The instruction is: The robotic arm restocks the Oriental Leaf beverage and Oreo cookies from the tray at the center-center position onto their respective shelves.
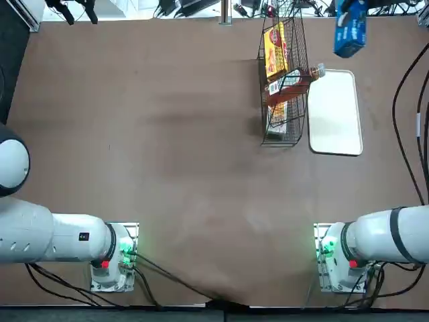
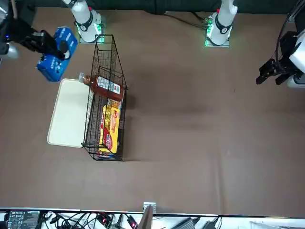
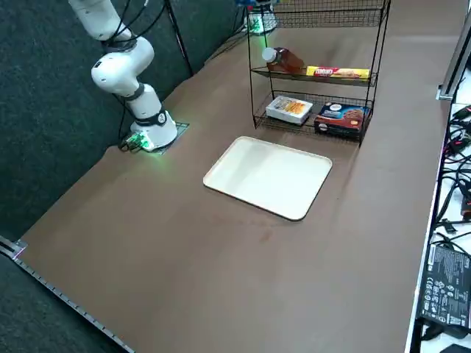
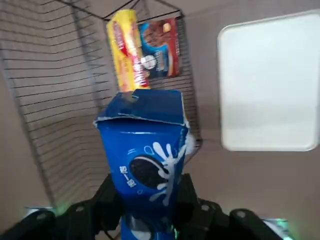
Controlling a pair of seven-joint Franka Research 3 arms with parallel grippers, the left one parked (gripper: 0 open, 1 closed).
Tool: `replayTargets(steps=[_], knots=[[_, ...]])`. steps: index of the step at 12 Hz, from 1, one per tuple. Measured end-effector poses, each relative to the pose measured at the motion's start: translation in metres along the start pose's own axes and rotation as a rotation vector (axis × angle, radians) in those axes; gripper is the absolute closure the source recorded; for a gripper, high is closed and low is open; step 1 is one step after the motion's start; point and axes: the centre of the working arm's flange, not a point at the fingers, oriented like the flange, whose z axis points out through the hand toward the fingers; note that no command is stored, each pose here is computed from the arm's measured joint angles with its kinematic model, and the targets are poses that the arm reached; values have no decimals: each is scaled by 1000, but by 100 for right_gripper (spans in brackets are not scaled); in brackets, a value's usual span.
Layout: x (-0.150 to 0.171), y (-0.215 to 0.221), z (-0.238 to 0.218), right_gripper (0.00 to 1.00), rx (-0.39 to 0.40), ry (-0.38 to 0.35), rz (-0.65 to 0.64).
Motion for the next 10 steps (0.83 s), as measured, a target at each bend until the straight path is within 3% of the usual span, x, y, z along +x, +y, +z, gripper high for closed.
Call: replayTargets(steps=[5,10], knots=[[5,-35,9,48,103,7,7],[31,-68,54,47,129,8,-17]])
